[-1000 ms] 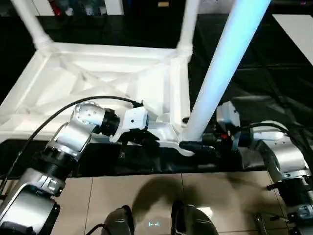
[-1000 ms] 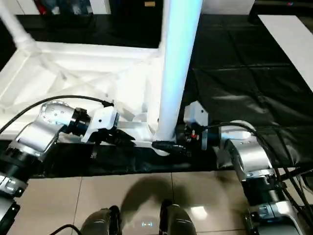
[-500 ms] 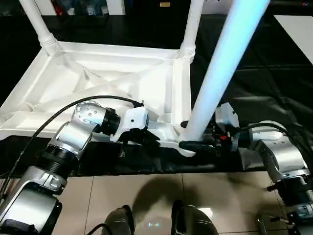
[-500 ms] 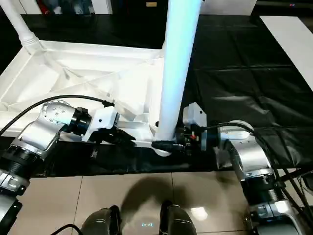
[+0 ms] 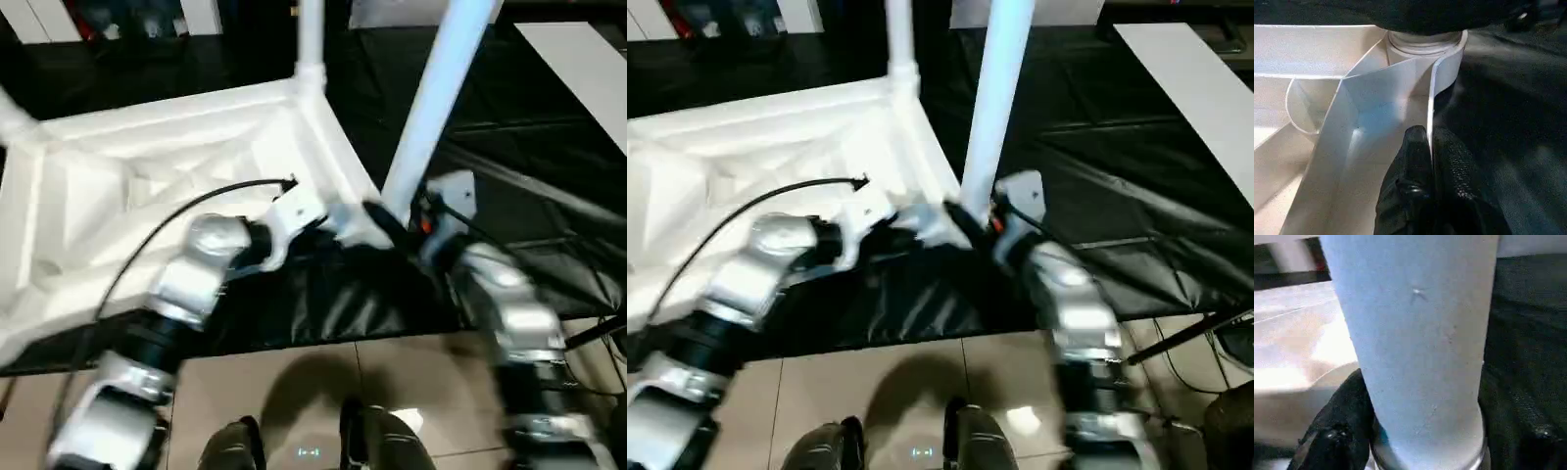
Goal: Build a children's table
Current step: Rotate leg to tighten
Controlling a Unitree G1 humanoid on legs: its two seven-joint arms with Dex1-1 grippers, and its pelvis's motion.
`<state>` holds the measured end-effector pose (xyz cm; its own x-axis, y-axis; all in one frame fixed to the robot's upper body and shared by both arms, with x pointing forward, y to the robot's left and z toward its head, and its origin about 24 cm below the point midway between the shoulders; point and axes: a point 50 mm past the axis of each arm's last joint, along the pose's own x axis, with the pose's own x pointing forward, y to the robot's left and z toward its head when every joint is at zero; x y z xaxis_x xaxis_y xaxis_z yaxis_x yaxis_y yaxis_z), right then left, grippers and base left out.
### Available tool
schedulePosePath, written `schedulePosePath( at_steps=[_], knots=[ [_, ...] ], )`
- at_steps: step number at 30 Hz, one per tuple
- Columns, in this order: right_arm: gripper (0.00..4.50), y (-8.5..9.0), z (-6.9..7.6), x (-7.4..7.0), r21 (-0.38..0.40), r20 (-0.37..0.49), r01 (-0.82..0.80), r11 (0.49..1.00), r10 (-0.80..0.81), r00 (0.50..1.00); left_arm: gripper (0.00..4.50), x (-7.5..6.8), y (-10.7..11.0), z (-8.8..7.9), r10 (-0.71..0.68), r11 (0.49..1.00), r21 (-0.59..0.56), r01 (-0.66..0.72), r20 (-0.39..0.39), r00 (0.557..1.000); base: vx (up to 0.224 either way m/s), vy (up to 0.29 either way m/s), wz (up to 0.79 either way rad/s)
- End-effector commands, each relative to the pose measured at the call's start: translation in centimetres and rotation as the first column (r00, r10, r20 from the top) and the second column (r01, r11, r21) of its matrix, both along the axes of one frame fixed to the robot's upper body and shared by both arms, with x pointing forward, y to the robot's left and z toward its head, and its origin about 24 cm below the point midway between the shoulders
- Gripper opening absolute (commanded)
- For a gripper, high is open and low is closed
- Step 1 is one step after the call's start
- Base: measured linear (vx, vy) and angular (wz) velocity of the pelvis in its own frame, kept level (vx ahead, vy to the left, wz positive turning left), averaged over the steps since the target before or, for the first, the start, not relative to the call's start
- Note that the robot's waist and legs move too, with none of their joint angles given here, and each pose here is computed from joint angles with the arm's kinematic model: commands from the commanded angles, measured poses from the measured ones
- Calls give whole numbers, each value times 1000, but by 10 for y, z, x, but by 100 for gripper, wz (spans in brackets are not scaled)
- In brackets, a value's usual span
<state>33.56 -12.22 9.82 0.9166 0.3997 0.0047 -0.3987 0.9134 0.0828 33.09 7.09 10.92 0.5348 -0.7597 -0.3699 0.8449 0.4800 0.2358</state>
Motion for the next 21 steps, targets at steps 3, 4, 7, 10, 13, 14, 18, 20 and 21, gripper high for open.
schedulePosePath(
  at_steps=[3, 4, 7, 10, 13, 14, 18, 20, 21],
  knots=[
    [335, 49, -11, -7, 47, -47, -159, 986, 162, 986, 0, -9, -33, 16, -35, 995, -90, 40, 55, 998, 0, 0, 0],
    [335, 49, -11, -8, 45, -46, -161, 986, 163, 986, 0, -9, -32, 16, -33, 996, -86, 38, 57, 998, 0, 0, 0],
    [364, 38, -13, -7, 28, -46, -147, 989, 148, 988, 0, -8, -25, 16, -37, 997, -59, 41, 63, 997, 0, 0, 0],
    [387, 20, -12, -6, 17, -35, -132, 991, 132, 991, 0, -10, -16, 12, -74, 996, -43, 76, 63, 995, 0, 0, 0],
    [411, 3, -9, -9, 24, -9, -180, 983, 180, 984, 0, -12, -5, 5, -115, 993, -22, 117, 59, 992, 0, 0, 0],
    [422, 3, -9, -9, 24, -9, -180, 983, 180, 984, 0, -12, -5, 5, -115, 993, -22, 117, 59, 992, 0, 0, 0],
    [442, -17, -3, -21, -117, 19, -389, 914, 394, 919, 0, -14, 18, -4, -201, 979, 35, 200, 18, 979, 0, 0, 0],
    [442, -23, -1, -23, -176, 14, -452, 875, 461, 887, 0, -16, 25, -5, -261, 964, 45, 261, -1, 965, 0, 0, 0],
    [442, -23, -1, -24, -178, 13, -457, 871, 467, 884, 0, -16, 26, -5, -266, 963, 45, 266, -2, 964, 0, 0, 0]
  ],
)
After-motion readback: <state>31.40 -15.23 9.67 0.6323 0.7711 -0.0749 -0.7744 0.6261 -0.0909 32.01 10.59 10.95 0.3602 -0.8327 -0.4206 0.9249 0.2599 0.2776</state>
